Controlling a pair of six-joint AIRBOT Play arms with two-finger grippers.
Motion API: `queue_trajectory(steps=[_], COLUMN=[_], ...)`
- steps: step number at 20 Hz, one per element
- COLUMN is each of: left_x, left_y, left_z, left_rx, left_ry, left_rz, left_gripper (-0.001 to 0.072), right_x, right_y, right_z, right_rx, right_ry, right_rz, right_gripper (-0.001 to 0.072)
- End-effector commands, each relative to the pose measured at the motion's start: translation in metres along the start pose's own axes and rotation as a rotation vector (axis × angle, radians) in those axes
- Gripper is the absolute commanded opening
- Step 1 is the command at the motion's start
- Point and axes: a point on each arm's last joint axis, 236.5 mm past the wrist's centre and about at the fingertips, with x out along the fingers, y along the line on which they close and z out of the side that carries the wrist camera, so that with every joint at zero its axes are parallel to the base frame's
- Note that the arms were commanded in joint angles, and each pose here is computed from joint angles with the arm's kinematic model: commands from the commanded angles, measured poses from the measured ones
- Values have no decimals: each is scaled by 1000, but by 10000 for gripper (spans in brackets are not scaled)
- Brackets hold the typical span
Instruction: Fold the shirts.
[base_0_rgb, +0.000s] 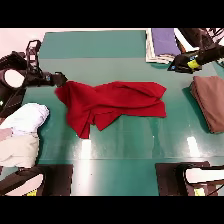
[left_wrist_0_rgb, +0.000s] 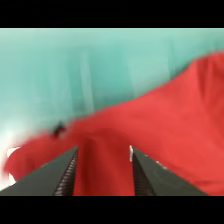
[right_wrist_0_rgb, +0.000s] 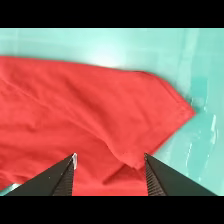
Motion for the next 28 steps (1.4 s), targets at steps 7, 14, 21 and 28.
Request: queue_trajectory(steps=[7, 14, 21, 28], left_x=[-4, 21, 29, 46], left_y=[80, 75, 66, 42], left_z=[-71, -176, -210, -202], left_rx=[-261, -395, -490, -467], left_ry=[298, 475, 500, 453], left_rz=[88, 67, 45, 7], left_gripper=[408, 407, 407, 407], right_x=[-47, -39, -39, -39], right_y=[26, 52, 52, 54], right_z=[-22, -29, -31, -32], right_rx=[-105, -161, -161, -160], right_ry=[22, 49, 56, 60], right_rz=[13, 40, 40, 47], right_gripper=[487, 487, 480, 479])
